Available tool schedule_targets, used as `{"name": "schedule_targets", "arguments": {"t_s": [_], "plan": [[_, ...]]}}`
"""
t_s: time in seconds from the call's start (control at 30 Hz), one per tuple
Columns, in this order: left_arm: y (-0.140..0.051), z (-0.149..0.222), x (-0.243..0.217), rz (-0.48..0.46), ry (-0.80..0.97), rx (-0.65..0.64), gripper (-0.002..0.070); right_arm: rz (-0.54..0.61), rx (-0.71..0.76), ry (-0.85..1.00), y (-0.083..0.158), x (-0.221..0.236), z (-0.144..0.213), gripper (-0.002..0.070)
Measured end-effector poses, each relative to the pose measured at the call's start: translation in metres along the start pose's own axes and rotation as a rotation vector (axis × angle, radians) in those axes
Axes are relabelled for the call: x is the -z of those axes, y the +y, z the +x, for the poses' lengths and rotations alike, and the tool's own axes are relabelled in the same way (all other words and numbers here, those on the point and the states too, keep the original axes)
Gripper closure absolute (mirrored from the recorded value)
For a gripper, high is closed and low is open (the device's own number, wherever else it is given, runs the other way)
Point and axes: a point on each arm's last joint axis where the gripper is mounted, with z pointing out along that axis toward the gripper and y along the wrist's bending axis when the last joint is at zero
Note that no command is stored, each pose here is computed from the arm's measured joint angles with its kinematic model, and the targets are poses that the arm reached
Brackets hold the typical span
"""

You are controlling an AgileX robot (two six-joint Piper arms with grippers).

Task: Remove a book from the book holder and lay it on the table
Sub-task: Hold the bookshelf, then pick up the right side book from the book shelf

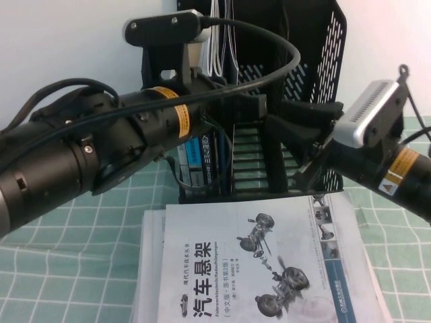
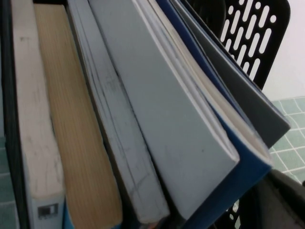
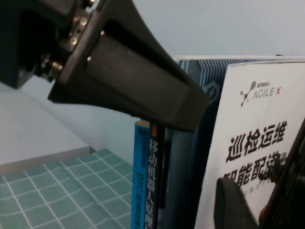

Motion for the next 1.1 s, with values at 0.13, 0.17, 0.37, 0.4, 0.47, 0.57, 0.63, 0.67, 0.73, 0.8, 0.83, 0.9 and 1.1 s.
{"name": "schedule_targets", "arguments": {"t_s": [0.13, 0.17, 0.37, 0.4, 0.47, 0.57, 0.63, 0.67, 0.73, 0.8, 0.83, 0.9, 1.1], "plan": [[0.001, 0.005, -0.006, -0.008, 0.017, -0.004, 0.0678, -0.034, -0.048, -0.002, -0.006, -0.016, 0.004, 0.0405], [0.003, 0.005, -0.008, -0.013, 0.021, -0.001, 0.0678, -0.041, -0.056, -0.004, -0.007, -0.020, 0.005, 0.0405], [0.015, 0.003, -0.009, -0.065, 0.025, 0.069, 0.0678, -0.066, -0.108, -0.010, -0.011, -0.032, 0.009, 0.0400], [0.017, 0.002, -0.009, -0.075, 0.026, 0.083, 0.0678, -0.068, -0.125, -0.005, -0.011, -0.033, 0.011, 0.0393], [0.020, 0.002, -0.009, -0.084, 0.025, 0.097, 0.0678, -0.076, -0.151, 0.003, -0.010, -0.035, 0.014, 0.0370], [0.021, 0.001, -0.009, -0.088, 0.023, 0.101, 0.0678, -0.090, -0.170, 0.019, -0.006, -0.040, 0.022, 0.0331], [0.021, 0.001, -0.009, -0.088, 0.023, 0.105, 0.0678, -0.100, -0.173, 0.021, -0.004, -0.044, 0.024, 0.0309], [0.021, 0.001, -0.009, -0.088, 0.023, 0.105, 0.0678, -0.109, -0.175, 0.023, -0.001, -0.046, 0.026, 0.0298], [0.021, 0.001, -0.009, -0.089, 0.022, 0.104, 0.0678, -0.122, -0.174, 0.021, 0.002, -0.052, 0.027, 0.0277], [0.021, 0.001, -0.009, -0.090, 0.021, 0.098, 0.0678, -0.125, -0.147, 0.029, 0.005, -0.059, 0.029, 0.0263], [0.021, 0.001, -0.009, -0.090, 0.020, 0.096, 0.0678, -0.118, -0.132, 0.030, 0.006, -0.062, 0.028, 0.0260], [0.021, 0.001, -0.009, -0.090, 0.020, 0.093, 0.0678, -0.076, -0.121, 0.045, 0.006, -0.068, 0.031, 0.0257], [0.021, 0.001, -0.009, -0.090, 0.019, 0.097, 0.0678, 0.034, -0.046, 0.053, -0.003, -0.074, 0.033, 0.0357]]}}
